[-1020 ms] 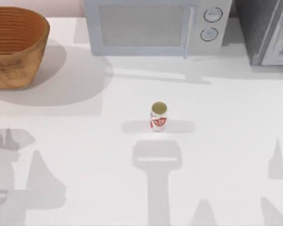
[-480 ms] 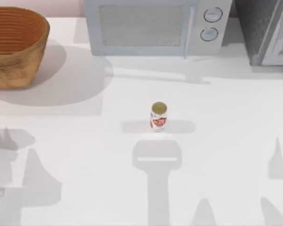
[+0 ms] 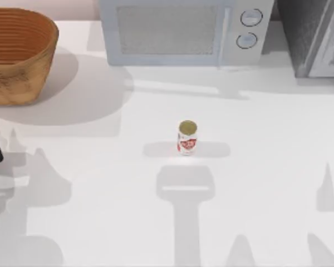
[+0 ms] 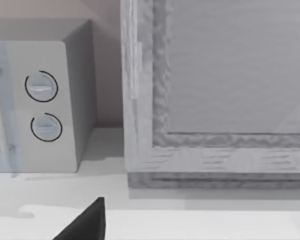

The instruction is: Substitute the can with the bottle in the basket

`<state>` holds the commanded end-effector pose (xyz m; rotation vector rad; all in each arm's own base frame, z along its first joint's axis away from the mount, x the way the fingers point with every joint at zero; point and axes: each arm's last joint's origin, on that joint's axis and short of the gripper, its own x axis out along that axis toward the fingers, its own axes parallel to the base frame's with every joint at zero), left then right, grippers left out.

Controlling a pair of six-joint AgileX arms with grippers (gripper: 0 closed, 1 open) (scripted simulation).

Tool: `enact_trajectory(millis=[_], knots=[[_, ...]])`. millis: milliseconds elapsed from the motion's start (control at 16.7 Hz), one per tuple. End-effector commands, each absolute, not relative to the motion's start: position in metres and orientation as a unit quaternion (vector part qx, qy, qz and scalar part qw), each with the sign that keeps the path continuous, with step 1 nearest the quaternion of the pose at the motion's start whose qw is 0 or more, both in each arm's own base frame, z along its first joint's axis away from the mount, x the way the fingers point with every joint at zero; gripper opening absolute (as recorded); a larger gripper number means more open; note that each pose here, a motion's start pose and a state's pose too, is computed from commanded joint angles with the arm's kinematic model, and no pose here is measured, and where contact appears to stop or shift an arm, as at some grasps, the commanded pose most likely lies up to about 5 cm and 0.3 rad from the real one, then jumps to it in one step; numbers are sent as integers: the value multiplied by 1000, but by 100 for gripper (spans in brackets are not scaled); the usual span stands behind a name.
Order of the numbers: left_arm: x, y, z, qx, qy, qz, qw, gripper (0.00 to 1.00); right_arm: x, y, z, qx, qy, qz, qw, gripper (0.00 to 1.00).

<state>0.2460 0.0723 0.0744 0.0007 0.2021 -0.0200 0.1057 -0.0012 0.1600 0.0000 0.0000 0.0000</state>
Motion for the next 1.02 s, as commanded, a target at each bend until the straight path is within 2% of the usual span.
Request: enact_trajectory(millis=[240, 1020], knots=[[247, 72, 74, 0, 101, -10, 995, 100, 106, -1, 160, 0, 0, 0, 1000, 100], [247, 72, 74, 0, 101, -10, 995, 2, 106, -1, 160, 0, 0, 0, 1000, 100]])
